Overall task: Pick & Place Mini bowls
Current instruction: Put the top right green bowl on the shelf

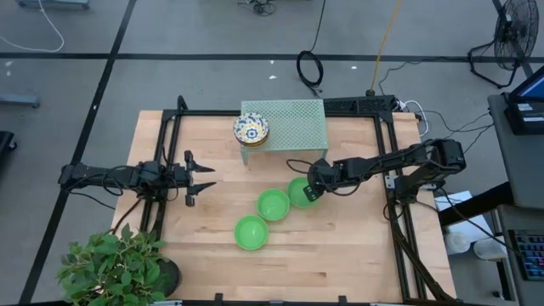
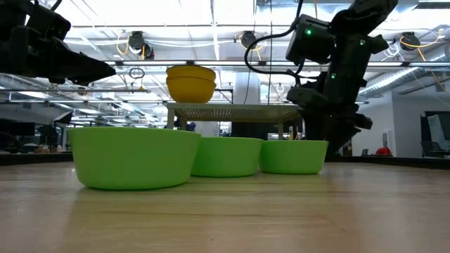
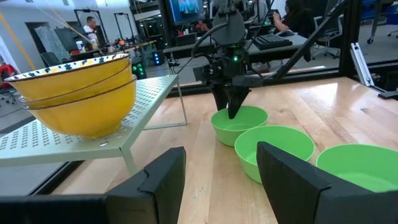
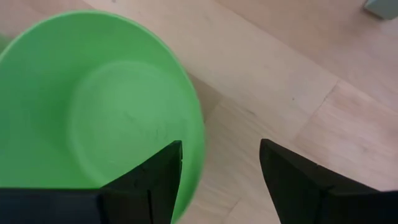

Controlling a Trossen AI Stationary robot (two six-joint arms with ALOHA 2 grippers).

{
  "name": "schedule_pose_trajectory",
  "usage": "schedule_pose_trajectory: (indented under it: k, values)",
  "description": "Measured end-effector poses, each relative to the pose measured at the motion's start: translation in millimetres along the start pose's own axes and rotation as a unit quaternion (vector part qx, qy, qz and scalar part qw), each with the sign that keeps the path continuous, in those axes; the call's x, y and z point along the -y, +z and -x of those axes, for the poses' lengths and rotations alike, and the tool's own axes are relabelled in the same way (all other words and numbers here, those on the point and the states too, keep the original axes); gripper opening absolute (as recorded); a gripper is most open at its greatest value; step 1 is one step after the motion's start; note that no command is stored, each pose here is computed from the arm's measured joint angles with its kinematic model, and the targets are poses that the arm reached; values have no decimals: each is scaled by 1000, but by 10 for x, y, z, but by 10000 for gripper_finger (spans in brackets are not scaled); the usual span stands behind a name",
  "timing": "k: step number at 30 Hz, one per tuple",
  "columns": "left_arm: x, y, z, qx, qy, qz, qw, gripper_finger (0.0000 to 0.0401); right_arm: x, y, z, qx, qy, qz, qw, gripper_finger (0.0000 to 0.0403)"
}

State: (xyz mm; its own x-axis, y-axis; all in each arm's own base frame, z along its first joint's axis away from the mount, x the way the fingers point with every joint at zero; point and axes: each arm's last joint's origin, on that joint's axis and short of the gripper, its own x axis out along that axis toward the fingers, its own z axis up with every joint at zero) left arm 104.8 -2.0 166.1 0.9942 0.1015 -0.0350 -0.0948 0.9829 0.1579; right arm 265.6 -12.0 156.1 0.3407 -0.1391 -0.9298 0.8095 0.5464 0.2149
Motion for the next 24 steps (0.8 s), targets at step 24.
schedule_pose_trajectory:
  k: [24]
  values:
    - [0,0,0,0,0,0,1000,202,182,-116,23,-58,-95,-45,993,203]
